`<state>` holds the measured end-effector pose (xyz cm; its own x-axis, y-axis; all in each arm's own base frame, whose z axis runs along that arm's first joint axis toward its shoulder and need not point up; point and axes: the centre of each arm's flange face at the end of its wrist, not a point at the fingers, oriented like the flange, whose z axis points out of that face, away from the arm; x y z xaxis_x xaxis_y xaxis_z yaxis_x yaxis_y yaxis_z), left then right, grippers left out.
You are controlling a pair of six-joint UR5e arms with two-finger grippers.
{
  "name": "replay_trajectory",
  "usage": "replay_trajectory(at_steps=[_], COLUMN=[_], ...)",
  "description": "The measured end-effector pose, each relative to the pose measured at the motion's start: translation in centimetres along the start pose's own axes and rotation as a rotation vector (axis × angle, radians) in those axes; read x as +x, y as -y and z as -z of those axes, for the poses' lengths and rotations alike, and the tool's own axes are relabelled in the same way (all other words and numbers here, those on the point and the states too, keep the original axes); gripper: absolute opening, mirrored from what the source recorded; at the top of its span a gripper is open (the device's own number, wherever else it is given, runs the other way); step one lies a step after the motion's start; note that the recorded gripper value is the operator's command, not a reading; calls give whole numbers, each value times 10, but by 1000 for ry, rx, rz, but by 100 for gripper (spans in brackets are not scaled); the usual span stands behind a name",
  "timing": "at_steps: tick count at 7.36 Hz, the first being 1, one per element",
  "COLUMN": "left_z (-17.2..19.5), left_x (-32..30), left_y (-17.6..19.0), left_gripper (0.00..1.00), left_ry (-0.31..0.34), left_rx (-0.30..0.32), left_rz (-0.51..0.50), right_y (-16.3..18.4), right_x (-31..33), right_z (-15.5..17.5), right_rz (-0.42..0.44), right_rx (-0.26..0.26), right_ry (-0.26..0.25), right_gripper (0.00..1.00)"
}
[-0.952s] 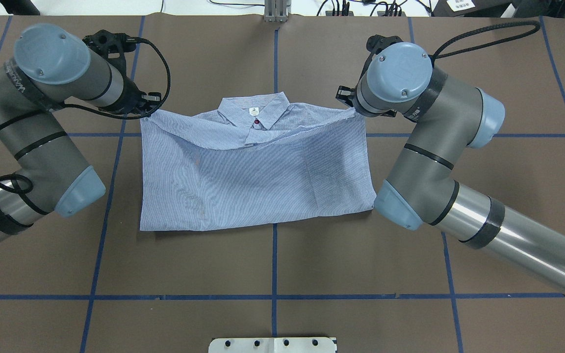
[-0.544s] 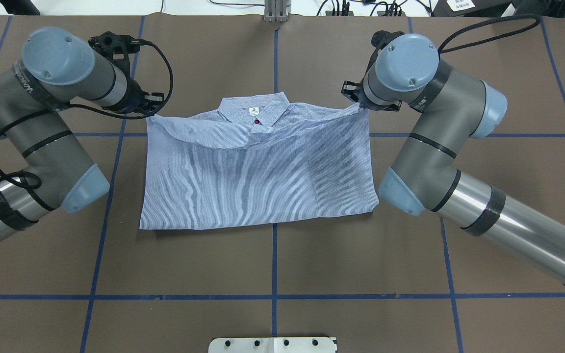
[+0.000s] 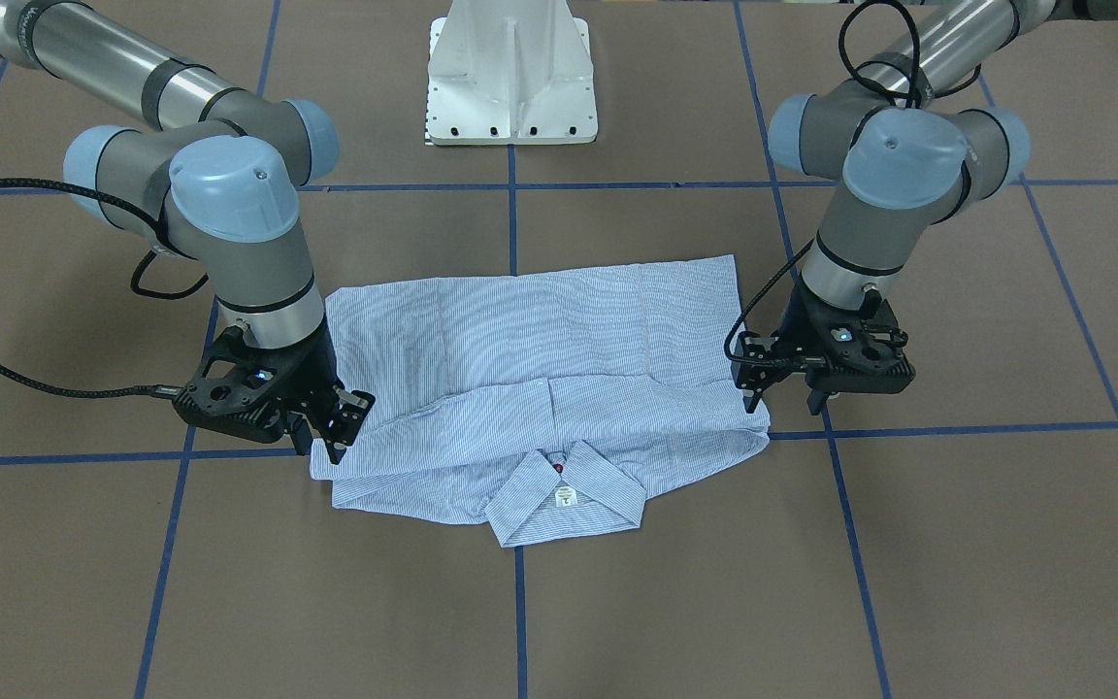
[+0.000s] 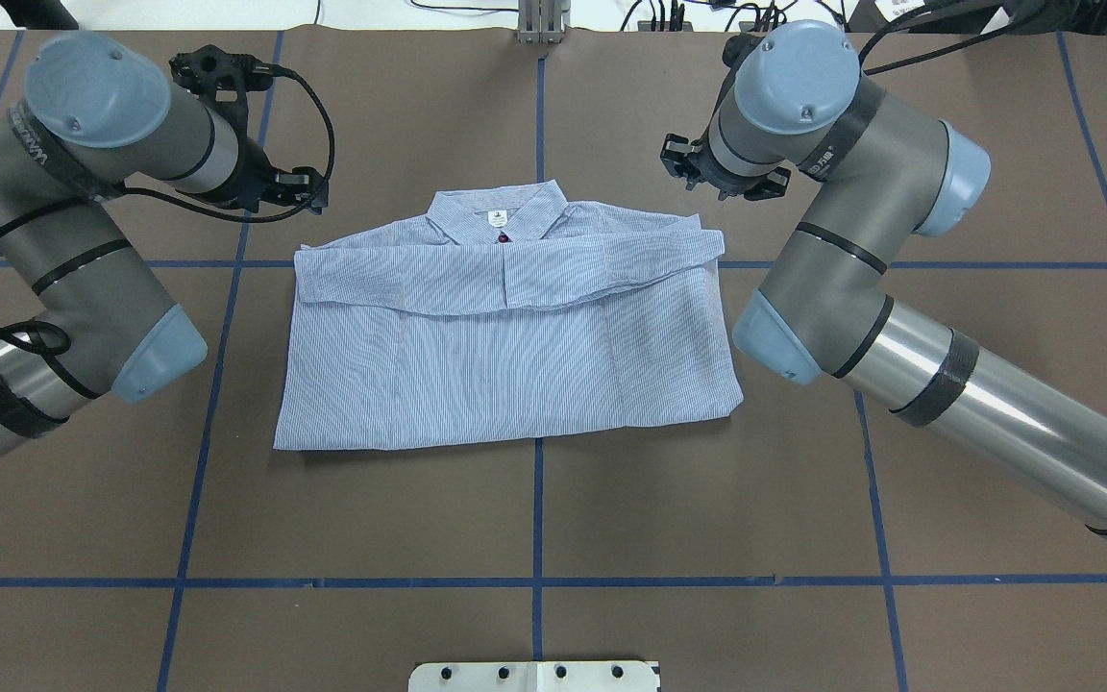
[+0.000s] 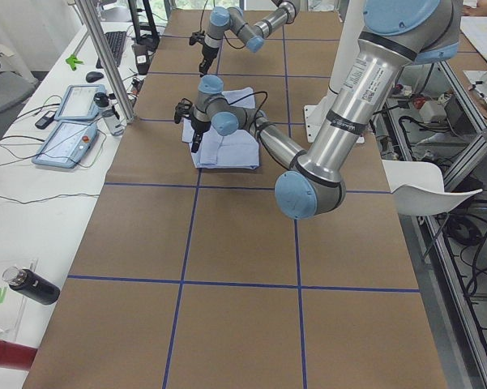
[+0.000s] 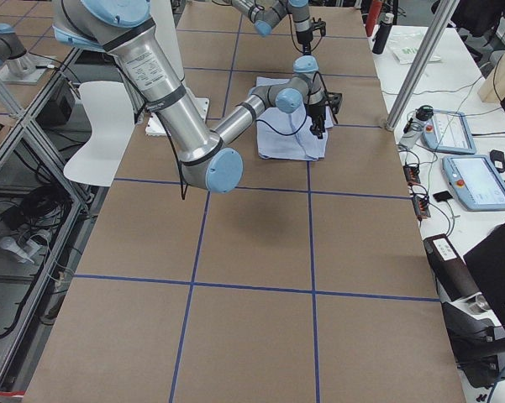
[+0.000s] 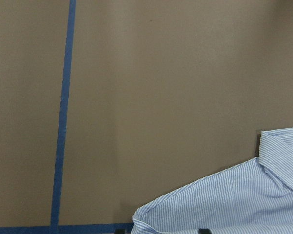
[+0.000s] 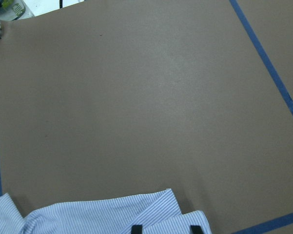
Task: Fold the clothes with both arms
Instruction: 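Reach the right gripper across to the collar of the folded shirt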
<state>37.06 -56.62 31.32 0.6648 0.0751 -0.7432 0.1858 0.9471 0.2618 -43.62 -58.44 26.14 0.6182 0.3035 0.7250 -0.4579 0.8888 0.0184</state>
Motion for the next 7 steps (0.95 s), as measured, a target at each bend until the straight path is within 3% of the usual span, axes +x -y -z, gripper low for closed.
replay_trajectory(at_steps=[1,3,5,7], left_z=[5,14,16,16], left_x=[-3,-7,-9,-9], left_y=[-4,-11,-14,-14], left_gripper=[100,100,100,100], left_ry=[-10,-22,-24,-24], left_rx=[-6,-6,-7,-7], left_rz=[-13,-24,-25,-25], right_y=[-10,-66,-127,-158], right_x=[-8,-38,-78,-139], right_z=[2,2,-1,-14], right_rz=[6,23,78,122], right_rx=[-17,-51,-42,-39], right_ry=[13,42,59,42], right_gripper=[100,100,86,78])
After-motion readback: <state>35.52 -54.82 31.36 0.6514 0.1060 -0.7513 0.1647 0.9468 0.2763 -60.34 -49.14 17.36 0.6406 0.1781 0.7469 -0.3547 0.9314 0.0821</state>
